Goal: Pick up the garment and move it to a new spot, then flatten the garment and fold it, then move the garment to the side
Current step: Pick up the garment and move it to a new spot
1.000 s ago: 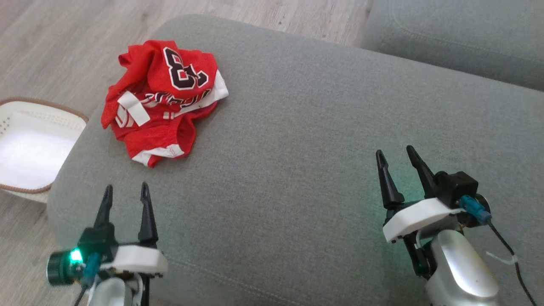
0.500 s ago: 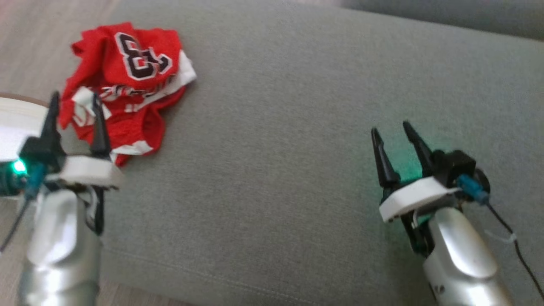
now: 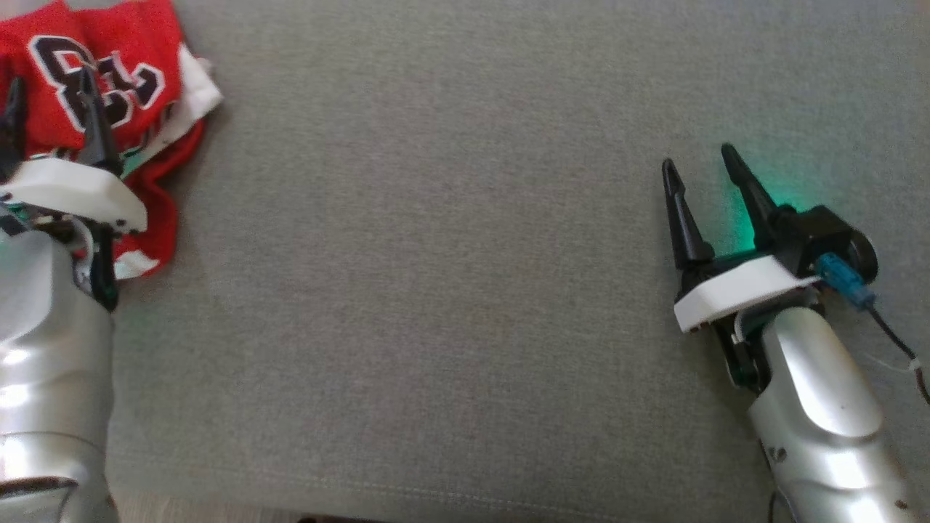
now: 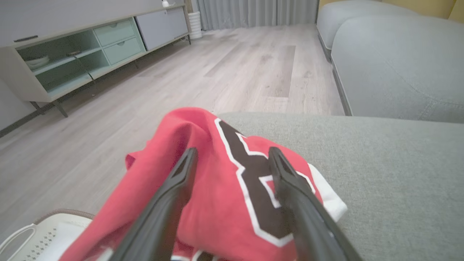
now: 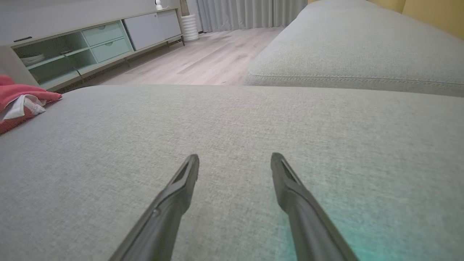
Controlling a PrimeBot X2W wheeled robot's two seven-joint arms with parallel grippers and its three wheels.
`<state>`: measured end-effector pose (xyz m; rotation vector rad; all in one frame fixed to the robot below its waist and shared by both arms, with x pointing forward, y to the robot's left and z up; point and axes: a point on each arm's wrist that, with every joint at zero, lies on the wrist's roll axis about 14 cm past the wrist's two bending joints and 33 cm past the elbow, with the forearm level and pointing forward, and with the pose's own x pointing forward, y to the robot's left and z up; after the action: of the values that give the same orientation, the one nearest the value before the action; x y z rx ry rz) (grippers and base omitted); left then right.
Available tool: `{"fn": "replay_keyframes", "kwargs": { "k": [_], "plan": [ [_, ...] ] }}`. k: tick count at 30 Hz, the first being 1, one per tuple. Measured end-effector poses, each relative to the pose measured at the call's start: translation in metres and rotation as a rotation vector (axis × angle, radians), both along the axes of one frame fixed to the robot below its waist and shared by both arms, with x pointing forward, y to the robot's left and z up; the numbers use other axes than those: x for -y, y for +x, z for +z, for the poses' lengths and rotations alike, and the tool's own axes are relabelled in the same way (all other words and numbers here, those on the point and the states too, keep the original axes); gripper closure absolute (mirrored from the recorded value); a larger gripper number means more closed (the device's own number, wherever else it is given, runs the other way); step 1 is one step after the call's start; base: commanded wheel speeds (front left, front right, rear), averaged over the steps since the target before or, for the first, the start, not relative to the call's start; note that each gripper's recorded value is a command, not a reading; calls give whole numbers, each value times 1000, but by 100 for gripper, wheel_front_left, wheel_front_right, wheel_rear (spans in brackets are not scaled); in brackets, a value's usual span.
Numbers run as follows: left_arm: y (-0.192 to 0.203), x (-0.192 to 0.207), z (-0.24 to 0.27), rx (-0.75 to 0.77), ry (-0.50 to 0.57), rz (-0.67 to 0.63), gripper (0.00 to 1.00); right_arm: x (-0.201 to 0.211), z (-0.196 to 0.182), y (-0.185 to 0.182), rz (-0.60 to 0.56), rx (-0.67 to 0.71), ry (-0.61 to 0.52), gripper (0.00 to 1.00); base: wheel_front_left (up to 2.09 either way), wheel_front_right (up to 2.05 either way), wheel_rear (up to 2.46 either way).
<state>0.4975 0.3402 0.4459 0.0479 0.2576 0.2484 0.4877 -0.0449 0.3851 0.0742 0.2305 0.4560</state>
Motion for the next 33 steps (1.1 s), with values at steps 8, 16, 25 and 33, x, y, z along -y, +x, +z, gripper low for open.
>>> {"fn": "replay_keyframes", "kwargs": {
  "k": [8,16,25,33],
  "plan": [
    [5,6,-52,-175,-30,25,100,21,-2,9,-51,12,-7,0,0,0,0],
    [36,25,19,16,71,-82,100,32,18,1,-87,38,-6,0,0,0,0],
    [72,158,188,499,39,-397,100,56,50,-35,-167,72,15,0,0,0,0],
    [33,318,217,626,-196,-737,100,102,64,-67,-287,92,-1,0,0,0,0]
  ]
}}
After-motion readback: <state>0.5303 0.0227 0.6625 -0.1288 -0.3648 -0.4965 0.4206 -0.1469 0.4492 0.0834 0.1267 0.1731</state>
